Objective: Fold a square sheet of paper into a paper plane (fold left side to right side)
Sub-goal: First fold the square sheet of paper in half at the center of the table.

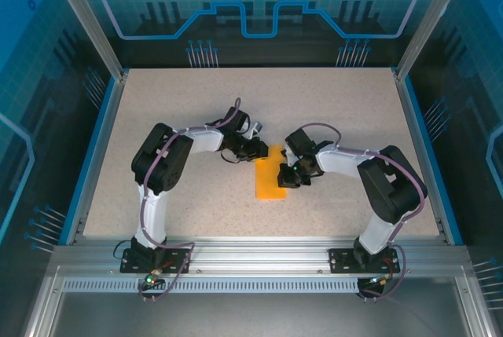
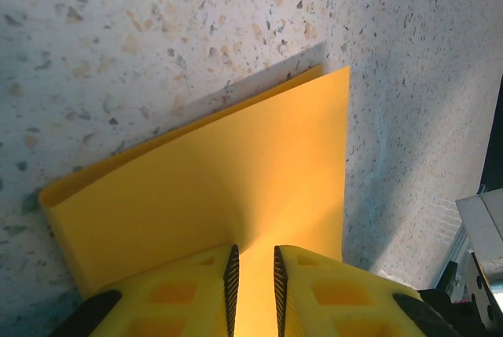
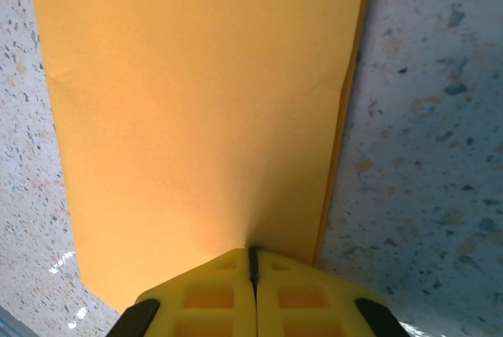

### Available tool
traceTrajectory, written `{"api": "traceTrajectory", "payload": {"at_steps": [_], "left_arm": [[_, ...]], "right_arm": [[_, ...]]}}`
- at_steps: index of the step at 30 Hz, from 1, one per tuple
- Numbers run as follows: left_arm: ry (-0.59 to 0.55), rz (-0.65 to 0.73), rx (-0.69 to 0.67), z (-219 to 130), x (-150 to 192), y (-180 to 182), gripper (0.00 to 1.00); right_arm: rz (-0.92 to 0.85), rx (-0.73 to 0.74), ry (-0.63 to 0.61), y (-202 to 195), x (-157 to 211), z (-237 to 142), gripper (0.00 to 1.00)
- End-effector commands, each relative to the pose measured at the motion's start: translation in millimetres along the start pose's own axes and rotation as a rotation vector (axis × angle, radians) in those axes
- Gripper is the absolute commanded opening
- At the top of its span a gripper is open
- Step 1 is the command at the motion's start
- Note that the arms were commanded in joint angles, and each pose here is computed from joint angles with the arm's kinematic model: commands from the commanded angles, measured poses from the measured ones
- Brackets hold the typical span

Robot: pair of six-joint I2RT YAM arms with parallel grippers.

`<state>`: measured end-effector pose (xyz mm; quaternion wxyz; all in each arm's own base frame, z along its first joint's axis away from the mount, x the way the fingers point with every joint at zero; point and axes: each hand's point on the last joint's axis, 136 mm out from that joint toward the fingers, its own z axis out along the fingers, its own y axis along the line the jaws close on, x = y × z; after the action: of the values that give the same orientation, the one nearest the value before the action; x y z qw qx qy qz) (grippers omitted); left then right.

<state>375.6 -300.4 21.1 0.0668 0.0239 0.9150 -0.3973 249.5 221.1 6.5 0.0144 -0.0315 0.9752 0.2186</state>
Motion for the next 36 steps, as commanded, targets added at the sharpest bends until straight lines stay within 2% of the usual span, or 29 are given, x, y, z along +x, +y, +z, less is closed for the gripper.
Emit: {"api": "traceTrajectory", "payload": {"at_steps": [1, 30, 36], "left_arm": [[-0.064, -0.043, -0.092, -6, -8, 30, 0.24], [-0.184, -0.092, -0.146, -26, -65, 59, 0.25], [-0.192, -0.085, -0.136, -33, -74, 54, 0.25]], "right_arm": [[0.065, 0.3, 0.214, -76, 66, 19, 0.06], [0.067, 0.297, 0.217, -77, 68, 19, 0.06], [0.076, 0.264, 0.202, -71, 65, 21, 0.06]]}}
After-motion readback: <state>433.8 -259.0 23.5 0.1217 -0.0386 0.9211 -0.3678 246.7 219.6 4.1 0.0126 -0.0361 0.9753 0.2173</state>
